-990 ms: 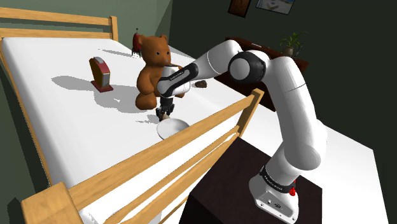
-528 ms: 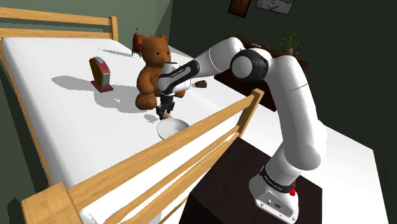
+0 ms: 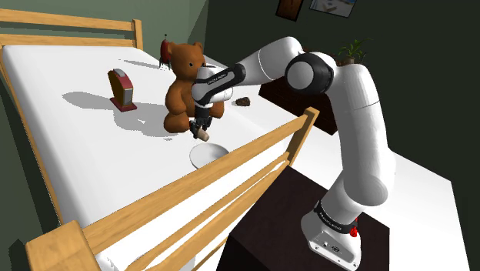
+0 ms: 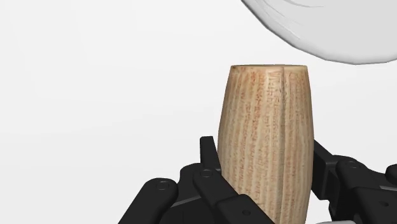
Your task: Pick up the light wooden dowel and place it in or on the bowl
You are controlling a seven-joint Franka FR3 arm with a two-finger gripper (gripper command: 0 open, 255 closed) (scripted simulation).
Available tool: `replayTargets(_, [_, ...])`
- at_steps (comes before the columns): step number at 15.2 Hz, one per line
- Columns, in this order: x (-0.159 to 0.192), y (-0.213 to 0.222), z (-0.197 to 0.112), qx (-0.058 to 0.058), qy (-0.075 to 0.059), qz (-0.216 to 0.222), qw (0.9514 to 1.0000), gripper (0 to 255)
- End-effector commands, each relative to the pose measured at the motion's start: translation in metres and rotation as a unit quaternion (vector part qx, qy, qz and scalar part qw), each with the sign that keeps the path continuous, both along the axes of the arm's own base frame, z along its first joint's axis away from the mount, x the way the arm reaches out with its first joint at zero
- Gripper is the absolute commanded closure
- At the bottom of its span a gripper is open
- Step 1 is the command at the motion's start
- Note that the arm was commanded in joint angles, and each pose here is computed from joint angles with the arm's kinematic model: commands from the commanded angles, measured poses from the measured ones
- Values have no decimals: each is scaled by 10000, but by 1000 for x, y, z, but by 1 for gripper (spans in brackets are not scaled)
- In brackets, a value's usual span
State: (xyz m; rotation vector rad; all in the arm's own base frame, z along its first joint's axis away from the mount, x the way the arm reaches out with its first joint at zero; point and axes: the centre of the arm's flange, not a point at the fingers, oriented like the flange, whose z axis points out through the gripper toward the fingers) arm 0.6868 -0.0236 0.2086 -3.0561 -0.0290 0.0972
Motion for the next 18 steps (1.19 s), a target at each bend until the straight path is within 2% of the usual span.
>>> replayTargets(1, [-1,0,10,1,2,1,10000,255])
replayTargets(15, [-1,0,83,1,2,1,10000,255])
replayTargets(18, [-38,14,82,1,2,1,10000,255])
